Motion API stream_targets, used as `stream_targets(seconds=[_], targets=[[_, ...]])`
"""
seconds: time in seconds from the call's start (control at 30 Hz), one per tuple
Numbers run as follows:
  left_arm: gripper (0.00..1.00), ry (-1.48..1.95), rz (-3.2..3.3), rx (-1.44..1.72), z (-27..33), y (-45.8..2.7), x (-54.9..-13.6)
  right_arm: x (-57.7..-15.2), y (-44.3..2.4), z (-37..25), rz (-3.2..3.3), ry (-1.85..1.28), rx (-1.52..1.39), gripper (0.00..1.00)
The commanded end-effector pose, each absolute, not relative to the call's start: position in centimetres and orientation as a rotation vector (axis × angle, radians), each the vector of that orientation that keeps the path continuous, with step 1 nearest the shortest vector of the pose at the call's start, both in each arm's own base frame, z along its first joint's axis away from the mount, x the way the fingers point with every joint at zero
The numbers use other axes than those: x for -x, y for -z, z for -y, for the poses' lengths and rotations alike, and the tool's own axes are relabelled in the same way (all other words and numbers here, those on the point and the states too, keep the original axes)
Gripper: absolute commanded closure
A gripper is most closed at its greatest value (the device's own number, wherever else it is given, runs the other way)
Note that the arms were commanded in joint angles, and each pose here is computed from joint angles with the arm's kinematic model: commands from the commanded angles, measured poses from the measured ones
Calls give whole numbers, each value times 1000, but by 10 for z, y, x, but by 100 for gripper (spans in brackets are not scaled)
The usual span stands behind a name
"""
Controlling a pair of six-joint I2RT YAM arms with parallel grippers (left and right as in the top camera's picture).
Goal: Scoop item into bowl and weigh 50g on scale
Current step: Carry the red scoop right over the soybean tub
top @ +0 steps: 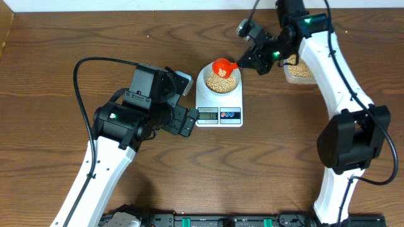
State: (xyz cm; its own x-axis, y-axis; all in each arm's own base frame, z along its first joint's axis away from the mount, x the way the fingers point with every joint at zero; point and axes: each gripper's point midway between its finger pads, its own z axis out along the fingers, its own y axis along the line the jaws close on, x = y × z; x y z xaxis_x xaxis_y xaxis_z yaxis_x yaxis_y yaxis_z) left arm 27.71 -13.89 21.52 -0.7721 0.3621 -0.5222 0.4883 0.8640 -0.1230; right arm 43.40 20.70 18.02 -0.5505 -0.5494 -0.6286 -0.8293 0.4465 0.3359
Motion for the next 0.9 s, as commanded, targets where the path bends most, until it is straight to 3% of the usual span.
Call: stream_targets(seconds=[0.0, 0.5, 0.87], targets=[[5, 355, -2550, -633, 139, -213, -276, -438, -210, -193, -2169, -1124, 1015, 99], [5, 355, -2550, -633, 139, -213, -276, -460, -215, -20, -2270, -1103, 462, 99], [5, 355, -2550, -633, 139, -213, -276, -461, -193, 69, -2570, -611, 86, 99]])
